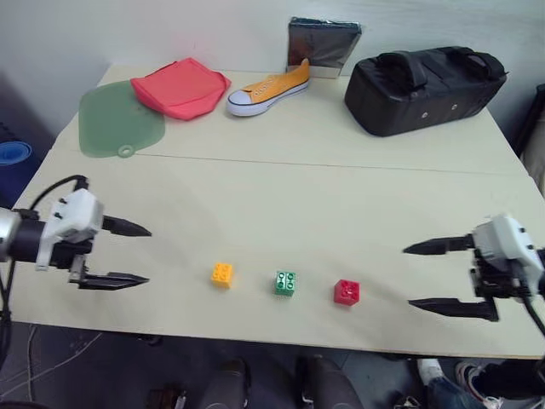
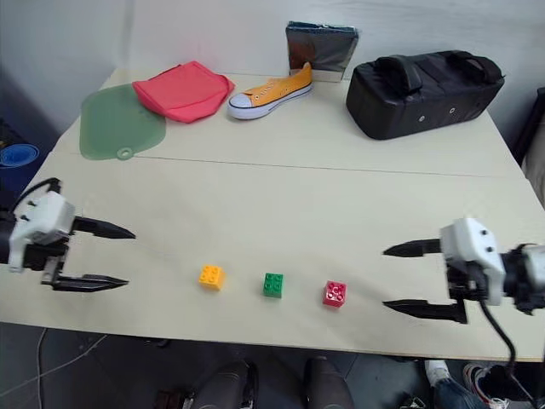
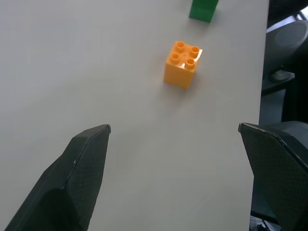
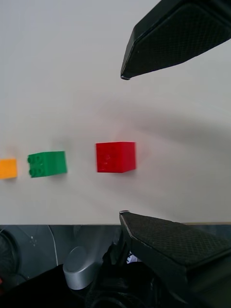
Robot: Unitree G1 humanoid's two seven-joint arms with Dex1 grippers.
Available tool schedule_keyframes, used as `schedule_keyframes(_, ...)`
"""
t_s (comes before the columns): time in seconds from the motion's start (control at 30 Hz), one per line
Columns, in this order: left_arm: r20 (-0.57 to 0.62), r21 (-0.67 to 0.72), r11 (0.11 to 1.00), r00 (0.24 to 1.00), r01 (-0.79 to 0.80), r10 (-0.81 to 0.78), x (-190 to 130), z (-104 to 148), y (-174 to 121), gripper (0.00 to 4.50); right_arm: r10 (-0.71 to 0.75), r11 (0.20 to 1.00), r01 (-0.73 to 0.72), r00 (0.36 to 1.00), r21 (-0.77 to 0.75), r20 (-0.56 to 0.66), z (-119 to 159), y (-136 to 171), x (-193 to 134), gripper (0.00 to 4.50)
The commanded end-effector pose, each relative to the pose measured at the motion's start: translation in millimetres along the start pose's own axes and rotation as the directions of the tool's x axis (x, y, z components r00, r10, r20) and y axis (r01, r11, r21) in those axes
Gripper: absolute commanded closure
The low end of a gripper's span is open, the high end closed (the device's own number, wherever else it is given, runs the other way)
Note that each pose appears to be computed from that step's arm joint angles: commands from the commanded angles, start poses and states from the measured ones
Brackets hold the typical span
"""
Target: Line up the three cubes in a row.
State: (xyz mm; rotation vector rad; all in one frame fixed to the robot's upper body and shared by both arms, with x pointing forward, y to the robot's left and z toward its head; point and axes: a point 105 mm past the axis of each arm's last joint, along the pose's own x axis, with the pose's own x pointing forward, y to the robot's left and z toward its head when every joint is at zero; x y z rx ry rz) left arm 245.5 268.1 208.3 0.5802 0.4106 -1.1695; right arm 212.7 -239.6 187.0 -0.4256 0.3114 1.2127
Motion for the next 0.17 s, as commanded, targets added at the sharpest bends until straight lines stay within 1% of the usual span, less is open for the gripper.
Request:
schedule_keyframes(0.03, 0.032, 0.001, 0.999, 0.998, -0.045, 0.045, -9.9, 8.8, 3.8, 0.01, -0.036, 0.999, 0.036, 0.999, -0.007, -0.017, -1.8, 4.4, -23.3, 0.00)
schedule_keyframes(0.17, 0.011, 0.038, 0.999, 1.000, -0.003, 0.003, -2.8, 4.6, -3.1, 0.01, -0.057, 0.998, 0.057, 0.998, 0.019, -0.017, -7.3, 7.5, -27.4, 0.00)
